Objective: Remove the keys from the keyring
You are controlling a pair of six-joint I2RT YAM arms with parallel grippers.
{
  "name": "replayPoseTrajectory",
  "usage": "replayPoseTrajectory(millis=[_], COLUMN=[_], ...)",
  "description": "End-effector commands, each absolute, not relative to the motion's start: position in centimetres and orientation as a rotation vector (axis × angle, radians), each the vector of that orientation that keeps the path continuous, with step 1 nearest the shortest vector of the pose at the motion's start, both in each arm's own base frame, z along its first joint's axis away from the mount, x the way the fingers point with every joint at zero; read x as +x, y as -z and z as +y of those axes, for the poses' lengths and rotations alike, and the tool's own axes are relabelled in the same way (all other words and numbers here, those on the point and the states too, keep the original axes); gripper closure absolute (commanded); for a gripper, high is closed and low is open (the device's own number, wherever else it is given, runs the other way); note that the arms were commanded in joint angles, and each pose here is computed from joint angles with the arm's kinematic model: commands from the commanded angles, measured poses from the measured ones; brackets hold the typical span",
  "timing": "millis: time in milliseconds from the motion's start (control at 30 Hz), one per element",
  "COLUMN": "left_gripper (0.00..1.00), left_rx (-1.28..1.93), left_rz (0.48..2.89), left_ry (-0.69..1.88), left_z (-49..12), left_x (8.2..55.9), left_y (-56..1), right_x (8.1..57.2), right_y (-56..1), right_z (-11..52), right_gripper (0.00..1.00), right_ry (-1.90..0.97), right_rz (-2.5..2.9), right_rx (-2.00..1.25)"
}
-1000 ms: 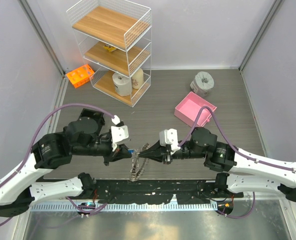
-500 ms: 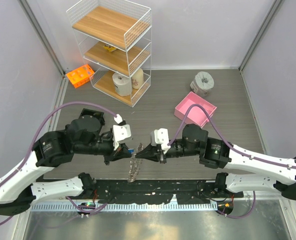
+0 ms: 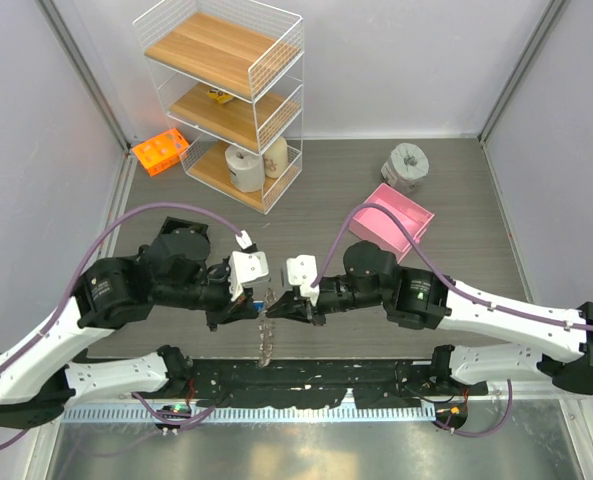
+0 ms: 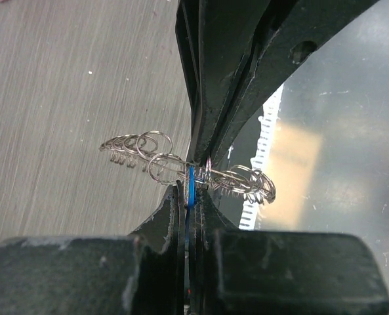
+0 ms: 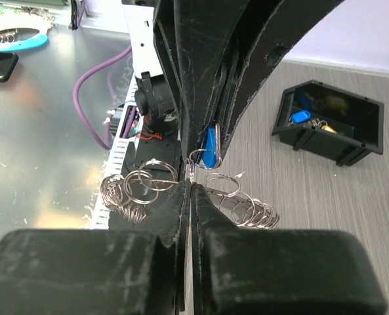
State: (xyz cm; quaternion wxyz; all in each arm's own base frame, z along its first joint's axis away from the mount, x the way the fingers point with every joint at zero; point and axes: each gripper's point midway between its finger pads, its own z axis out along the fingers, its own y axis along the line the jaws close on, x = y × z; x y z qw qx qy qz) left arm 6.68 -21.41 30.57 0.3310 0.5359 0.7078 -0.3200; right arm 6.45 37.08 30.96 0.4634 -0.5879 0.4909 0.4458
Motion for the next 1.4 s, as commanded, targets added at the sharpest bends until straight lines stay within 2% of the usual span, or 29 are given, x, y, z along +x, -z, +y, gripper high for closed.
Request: replayPoseTrajectory(millis=[0, 67, 100, 200, 267, 333, 400, 633, 967, 1367], left_gripper=[1.0, 1.0, 1.0, 1.0, 1.0, 1.0, 1.0, 1.0, 1.0, 1.0], left_rx=[1.384, 1.383, 1.372, 1.356, 1.339, 1.333, 1.303, 1.286, 1.299, 1.337], left_rz=[1.743, 1.753, 1.76, 1.765, 1.775, 1.784, 1.83, 1.932, 1.892, 1.799], left_ry=[0.886, 0.894, 0.894, 0.89, 0.902, 0.904, 0.896, 0.855, 0.915, 0.998], left_z=[-23.2, -23.4, -23.3, -23.2, -23.2, -23.2, -23.0, -22.7, -23.1, -23.2], left_x=[7.2, 7.2, 7.2, 7.3, 7.2, 7.2, 7.3, 7.6, 6.9, 5.7], left_y=[-33.1, -32.9, -33.0, -33.1, -33.3, -33.3, -33.2, -32.5, -33.2, -34.1], right_x=[6.4, 6.9, 7.3, 7.5, 7.6, 8.2, 8.9, 9.2, 9.4, 8.6], right_y=[-30.7, -30.4, -30.1, -30.4, -30.7, -30.6, -30.5, -31.0, -33.6, -34.7], right_z=[37.6, 37.6, 37.7, 37.3, 37.0, 36.6, 36.1, 35.2, 34.8, 36.3], right_gripper=[0.95, 0.95, 0.9, 0.86, 0.77, 0.57, 0.51, 0.46, 0.46, 0.53], right_ry=[-1.084, -1.054, -1.028, -1.014, -1.007, -0.97, -0.93, -0.916, -0.938, -1.007], right_rz=[1.251, 1.269, 1.281, 1.25, 1.224, 1.221, 1.234, 1.195, 1.109, 1.037], right_rx=[-1.491, -1.493, -1.484, -1.462, -1.439, -1.405, -1.374, -1.324, -1.232, -1.275])
